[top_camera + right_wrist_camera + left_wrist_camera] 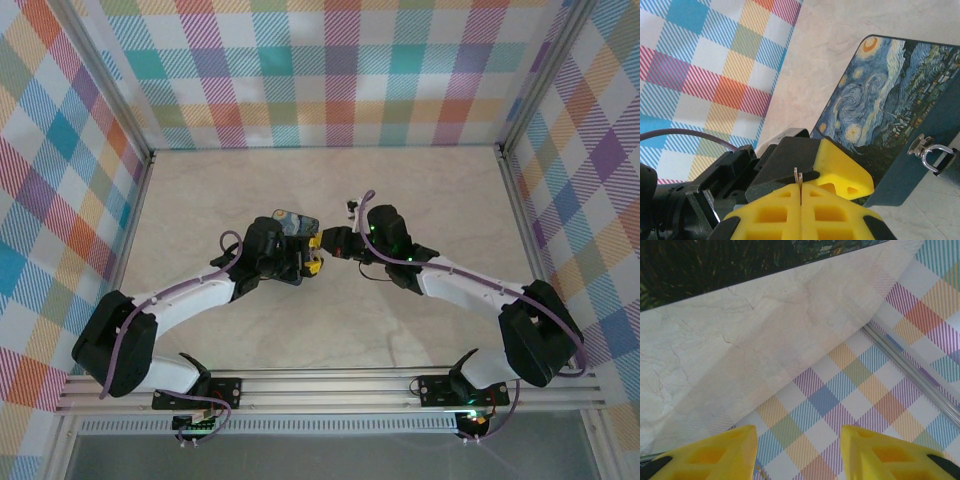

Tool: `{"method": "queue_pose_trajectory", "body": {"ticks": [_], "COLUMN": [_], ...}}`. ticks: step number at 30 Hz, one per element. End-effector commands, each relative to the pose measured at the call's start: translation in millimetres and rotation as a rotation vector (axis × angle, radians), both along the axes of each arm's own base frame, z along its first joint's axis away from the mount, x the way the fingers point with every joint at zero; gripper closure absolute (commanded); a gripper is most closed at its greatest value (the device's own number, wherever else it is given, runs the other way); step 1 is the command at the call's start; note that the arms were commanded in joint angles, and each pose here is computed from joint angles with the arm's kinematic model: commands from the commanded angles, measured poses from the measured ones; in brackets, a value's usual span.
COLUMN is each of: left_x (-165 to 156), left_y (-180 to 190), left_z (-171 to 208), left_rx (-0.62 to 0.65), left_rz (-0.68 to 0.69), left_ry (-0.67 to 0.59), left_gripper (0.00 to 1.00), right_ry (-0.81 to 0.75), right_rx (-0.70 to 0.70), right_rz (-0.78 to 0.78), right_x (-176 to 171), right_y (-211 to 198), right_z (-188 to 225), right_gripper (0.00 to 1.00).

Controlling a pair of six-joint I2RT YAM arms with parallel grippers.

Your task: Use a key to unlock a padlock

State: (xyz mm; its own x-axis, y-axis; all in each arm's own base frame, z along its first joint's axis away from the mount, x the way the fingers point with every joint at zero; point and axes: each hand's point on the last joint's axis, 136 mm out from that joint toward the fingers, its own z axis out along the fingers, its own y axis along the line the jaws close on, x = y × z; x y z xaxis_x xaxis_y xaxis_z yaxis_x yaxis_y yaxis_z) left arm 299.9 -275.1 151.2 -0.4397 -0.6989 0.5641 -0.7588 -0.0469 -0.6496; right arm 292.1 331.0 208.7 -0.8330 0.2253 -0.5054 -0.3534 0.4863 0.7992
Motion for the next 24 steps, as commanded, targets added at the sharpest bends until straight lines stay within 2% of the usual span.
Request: {"method": "queue_pose_trajectory", "body": {"ticks": [1, 11, 20, 24], "left_x": [0.5, 4.0, 8.1, 7.9], "left_y": [4.3, 10.0, 6.4, 9.5], "left_z": [8.2, 4.6, 4.3, 3.6], "left_rx": [-0.038, -0.042, -0.053, -0.055], "left_rz": [0.037, 0.081, 0.081, 0.090], "left_ry": [0.010, 0.026, 0.027, 0.025], "left_gripper": [0.52, 0.51, 0.52, 0.57], "right_ry": [-0.045, -0.135, -0.126, -0.118], "right_rx": [0.034, 0.090, 0.104, 0.101], "right_rz": [-0.032, -0.112, -0.058, -0.049], "right_x": [5.2, 12.8, 5.9, 5.7], "right_y": [1.2, -7.6, 15.1, 21.0], "right_z": [10.7, 29.3, 29.6, 25.8], "right_gripper": [1.00, 1.00, 1.00, 1.00]}}
